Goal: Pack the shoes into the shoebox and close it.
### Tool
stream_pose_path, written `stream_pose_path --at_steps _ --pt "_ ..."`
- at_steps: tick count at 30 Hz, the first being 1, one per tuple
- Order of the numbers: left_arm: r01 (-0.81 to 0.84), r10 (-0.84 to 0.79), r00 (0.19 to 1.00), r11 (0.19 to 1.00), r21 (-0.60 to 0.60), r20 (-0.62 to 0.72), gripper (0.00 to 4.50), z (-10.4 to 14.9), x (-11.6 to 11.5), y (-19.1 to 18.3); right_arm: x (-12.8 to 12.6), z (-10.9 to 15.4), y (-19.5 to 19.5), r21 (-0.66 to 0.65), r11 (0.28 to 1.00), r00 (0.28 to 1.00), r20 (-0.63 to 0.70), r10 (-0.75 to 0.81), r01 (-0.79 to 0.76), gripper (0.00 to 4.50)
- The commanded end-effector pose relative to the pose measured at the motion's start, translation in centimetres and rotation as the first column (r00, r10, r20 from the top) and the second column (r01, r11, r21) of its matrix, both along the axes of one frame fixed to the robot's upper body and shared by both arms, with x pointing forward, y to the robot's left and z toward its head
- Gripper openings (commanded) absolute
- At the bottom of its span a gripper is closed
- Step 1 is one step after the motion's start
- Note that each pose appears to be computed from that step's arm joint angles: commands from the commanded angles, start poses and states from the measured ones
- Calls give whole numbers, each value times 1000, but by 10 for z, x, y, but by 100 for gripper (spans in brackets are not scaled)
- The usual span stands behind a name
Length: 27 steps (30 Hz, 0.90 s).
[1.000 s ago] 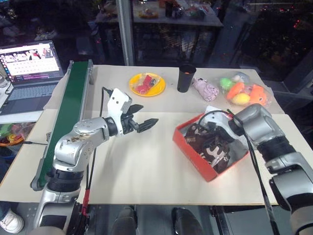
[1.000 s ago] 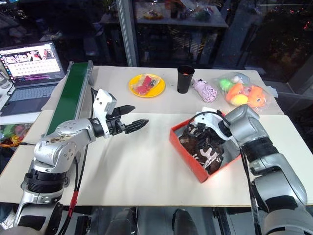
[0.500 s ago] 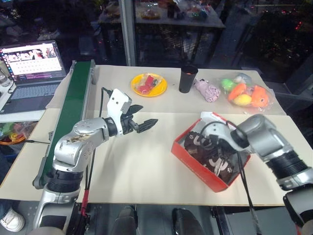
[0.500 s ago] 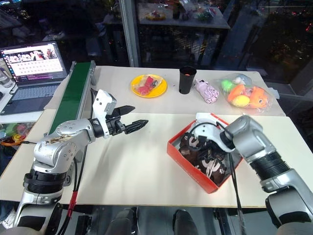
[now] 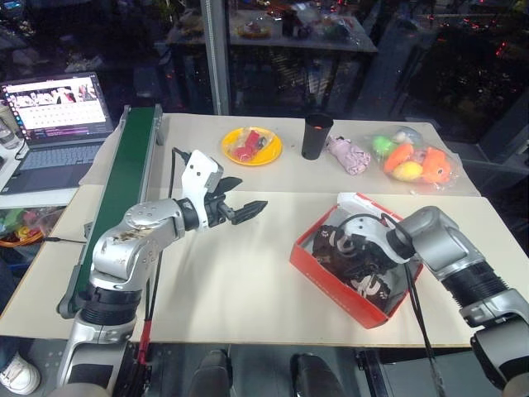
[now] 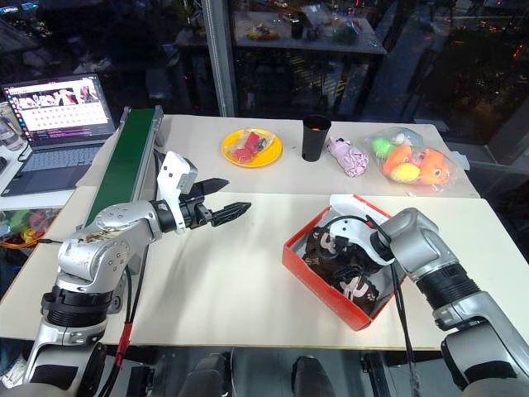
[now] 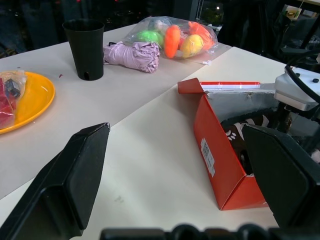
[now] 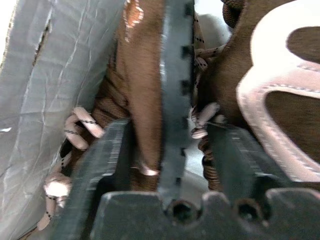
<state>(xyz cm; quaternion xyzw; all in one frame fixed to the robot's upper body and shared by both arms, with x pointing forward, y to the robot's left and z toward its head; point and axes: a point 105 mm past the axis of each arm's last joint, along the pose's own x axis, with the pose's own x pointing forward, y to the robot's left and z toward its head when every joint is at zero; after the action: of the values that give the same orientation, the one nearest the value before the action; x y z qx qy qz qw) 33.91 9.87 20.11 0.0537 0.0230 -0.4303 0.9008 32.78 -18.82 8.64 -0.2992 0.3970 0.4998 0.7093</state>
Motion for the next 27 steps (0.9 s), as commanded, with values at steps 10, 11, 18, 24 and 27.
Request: stream_pose_path --at_steps 10,11,18,24,27 --pt "100 -102 994 993 56 45 450 11 -9 -9 -2 92 16 226 973 984 158 -84 47 446" --pt "106 -109 993 993 57 45 450 12 -9 -10 -5 98 16 245 968 982 164 -95 53 446" --pt "201 -203 979 977 73 24 450 12 -12 -19 -7 140 -8 315 935 908 323 -267 163 396" --pt "310 -311 950 944 108 -8 450 8 -19 -27 -36 157 -29 337 908 857 359 -369 250 223" --pt "377 -377 926 919 114 -21 450 9 -22 -35 -52 160 -52 351 861 785 377 -491 369 112"
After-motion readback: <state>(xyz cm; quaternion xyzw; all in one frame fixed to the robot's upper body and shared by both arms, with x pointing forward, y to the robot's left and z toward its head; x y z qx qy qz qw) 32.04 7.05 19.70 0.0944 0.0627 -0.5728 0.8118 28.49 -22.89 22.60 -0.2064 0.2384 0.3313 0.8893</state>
